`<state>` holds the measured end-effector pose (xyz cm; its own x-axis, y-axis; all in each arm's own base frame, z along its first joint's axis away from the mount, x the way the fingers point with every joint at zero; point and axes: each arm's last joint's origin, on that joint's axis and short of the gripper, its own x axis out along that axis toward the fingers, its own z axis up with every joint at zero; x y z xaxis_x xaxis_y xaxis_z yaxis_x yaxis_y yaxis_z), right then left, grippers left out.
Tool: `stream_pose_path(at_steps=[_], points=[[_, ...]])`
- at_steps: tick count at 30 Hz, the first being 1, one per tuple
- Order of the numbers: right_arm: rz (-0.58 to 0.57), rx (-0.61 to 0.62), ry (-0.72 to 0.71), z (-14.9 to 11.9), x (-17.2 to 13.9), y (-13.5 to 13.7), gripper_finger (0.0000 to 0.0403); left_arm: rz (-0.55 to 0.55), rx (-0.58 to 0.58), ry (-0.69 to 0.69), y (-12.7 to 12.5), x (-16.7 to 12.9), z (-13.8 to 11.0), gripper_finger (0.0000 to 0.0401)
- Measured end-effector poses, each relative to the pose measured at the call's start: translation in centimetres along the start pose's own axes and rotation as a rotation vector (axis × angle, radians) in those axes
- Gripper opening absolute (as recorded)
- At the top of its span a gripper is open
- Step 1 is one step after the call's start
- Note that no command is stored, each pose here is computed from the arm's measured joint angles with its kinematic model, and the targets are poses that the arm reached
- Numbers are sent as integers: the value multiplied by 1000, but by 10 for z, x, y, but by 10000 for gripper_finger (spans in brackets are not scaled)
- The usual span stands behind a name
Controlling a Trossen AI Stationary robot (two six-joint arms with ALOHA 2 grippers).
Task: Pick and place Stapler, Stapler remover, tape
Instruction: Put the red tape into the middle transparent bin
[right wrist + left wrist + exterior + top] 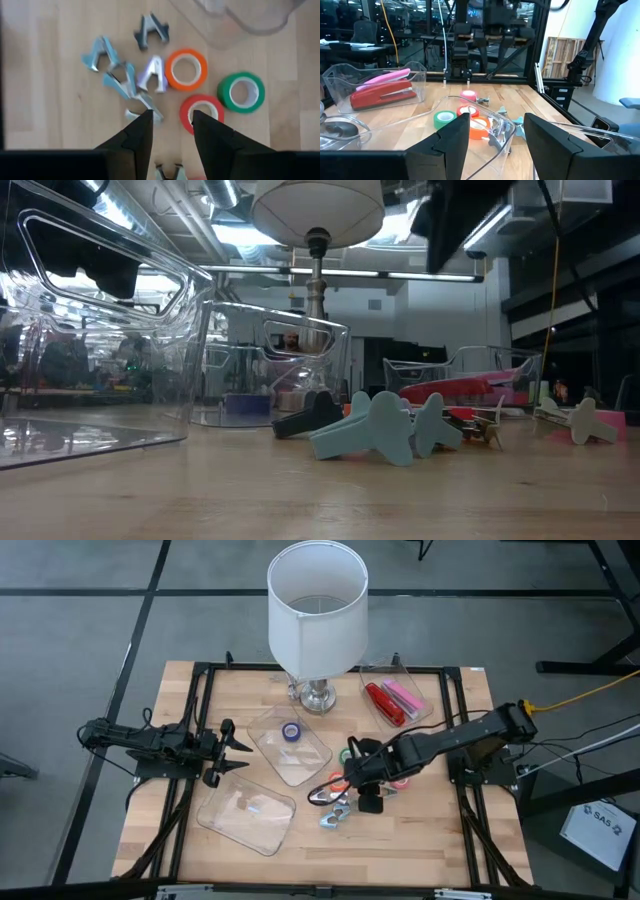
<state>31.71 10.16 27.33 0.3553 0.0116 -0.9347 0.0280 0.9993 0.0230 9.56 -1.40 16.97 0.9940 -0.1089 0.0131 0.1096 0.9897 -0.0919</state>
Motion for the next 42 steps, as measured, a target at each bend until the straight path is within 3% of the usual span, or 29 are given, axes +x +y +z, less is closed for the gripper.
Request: stream_pose_path(at_steps=[7, 17, 22, 34, 42], points=[[-18, -2, 52, -18, 29, -3, 148, 0, 0, 0, 0, 0, 0, 185], [-16, -5, 23, -40, 71, -15, 240, 0, 0, 0, 0, 0, 0, 185], [-12, -83, 14, -52, 86, -17, 252, 0, 0, 0, 0, 0, 0, 185], [-9, -150, -2, -73, 110, -28, 244, 0, 0, 0, 0, 0, 0, 185], [-20, -170, -14, -72, 115, -37, 155, 0, 0, 0, 0, 0, 0, 185]])
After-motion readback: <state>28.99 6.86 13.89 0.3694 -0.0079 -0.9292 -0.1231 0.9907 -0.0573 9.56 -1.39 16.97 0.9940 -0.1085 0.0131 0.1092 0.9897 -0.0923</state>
